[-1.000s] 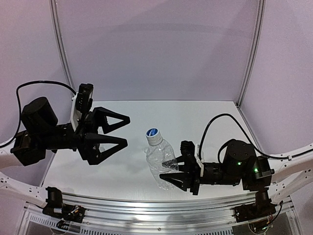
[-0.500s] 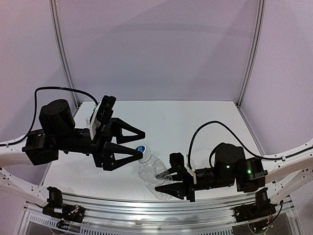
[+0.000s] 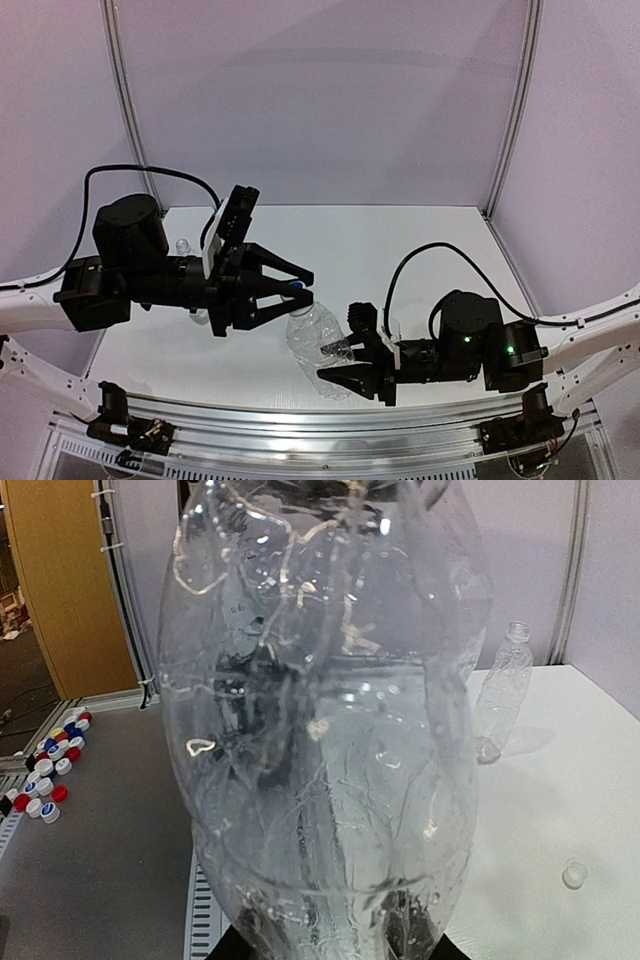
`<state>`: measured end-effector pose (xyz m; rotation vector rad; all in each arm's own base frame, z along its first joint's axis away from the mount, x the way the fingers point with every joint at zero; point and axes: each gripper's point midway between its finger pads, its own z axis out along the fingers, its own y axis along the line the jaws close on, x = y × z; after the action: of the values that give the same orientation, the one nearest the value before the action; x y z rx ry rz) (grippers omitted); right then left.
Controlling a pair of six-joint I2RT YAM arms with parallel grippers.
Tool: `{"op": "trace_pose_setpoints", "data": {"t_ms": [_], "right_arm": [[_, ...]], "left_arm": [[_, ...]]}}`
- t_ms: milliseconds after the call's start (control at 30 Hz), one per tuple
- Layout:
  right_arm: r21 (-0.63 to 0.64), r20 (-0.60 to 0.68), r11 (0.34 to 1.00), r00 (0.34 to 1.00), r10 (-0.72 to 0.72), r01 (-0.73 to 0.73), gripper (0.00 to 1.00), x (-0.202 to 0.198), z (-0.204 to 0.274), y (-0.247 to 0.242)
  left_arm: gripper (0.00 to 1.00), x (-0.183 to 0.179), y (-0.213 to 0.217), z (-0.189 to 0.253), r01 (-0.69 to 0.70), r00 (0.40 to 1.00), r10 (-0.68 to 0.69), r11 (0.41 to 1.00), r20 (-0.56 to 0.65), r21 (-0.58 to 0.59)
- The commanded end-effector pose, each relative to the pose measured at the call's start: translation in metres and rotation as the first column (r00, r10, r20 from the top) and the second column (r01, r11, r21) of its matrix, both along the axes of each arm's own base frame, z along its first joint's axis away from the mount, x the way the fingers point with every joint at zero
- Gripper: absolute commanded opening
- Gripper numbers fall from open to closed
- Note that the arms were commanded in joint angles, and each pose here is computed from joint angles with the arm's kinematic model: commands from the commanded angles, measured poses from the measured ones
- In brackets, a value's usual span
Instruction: Unscrew the bottle caps
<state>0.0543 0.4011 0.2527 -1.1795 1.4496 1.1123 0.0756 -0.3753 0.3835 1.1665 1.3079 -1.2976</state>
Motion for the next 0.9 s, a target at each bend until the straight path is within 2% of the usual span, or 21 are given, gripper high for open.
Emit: {"op": "trace_pose_setpoints", "data": {"t_ms": [0,133,200,267,333,400,500,633,733,767,867], "right_arm": [[0.031,0.032,0.988,0.988,-0.151,0.150,0.36,0.026,0.015,-0.006],[0.016,0.056,0.958,0.957,-0.286,0.285,0.36,0.050,0.009,-0.008],[-0.004,0.074,0.927,0.925,-0.373,0.375,0.36,0.065,0.004,-0.009],[-0.033,0.104,0.862,0.859,-0.501,0.506,0.37,0.087,-0.003,-0.014],[-0.057,0.151,0.755,0.753,-0.641,0.654,0.36,0.113,-0.009,-0.024],[-0.078,0.189,0.682,0.683,-0.706,0.727,0.36,0.125,-0.013,-0.027],[-0.097,0.214,0.658,0.661,-0.719,0.747,0.36,0.129,-0.018,-0.026],[-0.097,0.206,0.669,0.672,-0.711,0.737,0.36,0.127,-0.018,-0.025],[-0.098,0.190,0.707,0.710,-0.678,0.701,0.36,0.121,-0.017,-0.022],[-0.098,0.183,0.725,0.729,-0.660,0.681,0.36,0.118,-0.016,-0.020],[-0.092,0.158,0.790,0.792,-0.590,0.607,0.36,0.105,-0.013,-0.015]], "left_arm": [[0.21,0.041,-0.008,-0.003,-0.219,0.971,0.222,0.975,-0.094,0.043],[0.14,0.068,-0.018,-0.017,-0.349,0.914,0.360,0.933,-0.186,0.087],[0.13,0.087,-0.017,-0.026,-0.452,0.857,0.466,0.885,-0.221,0.115],[0.15,0.108,-0.009,-0.040,-0.579,0.759,0.605,0.797,-0.242,0.175],[0.17,0.125,-0.002,-0.051,-0.671,0.667,0.701,0.712,-0.251,0.206],[0.18,0.134,0.001,-0.058,-0.713,0.616,0.747,0.664,-0.251,0.227],[0.21,0.140,0.004,-0.065,-0.741,0.578,0.780,0.625,-0.240,0.246],[0.32,0.139,0.008,-0.064,-0.745,0.582,0.779,0.626,-0.235,0.229],[0.51,0.134,0.011,-0.057,-0.727,0.619,0.754,0.656,-0.219,0.202],[0.59,0.130,0.010,-0.056,-0.711,0.646,0.735,0.678,-0.207,0.189],[0.80,0.105,0.006,-0.035,-0.599,0.779,0.607,0.794,-0.156,0.099]]}}
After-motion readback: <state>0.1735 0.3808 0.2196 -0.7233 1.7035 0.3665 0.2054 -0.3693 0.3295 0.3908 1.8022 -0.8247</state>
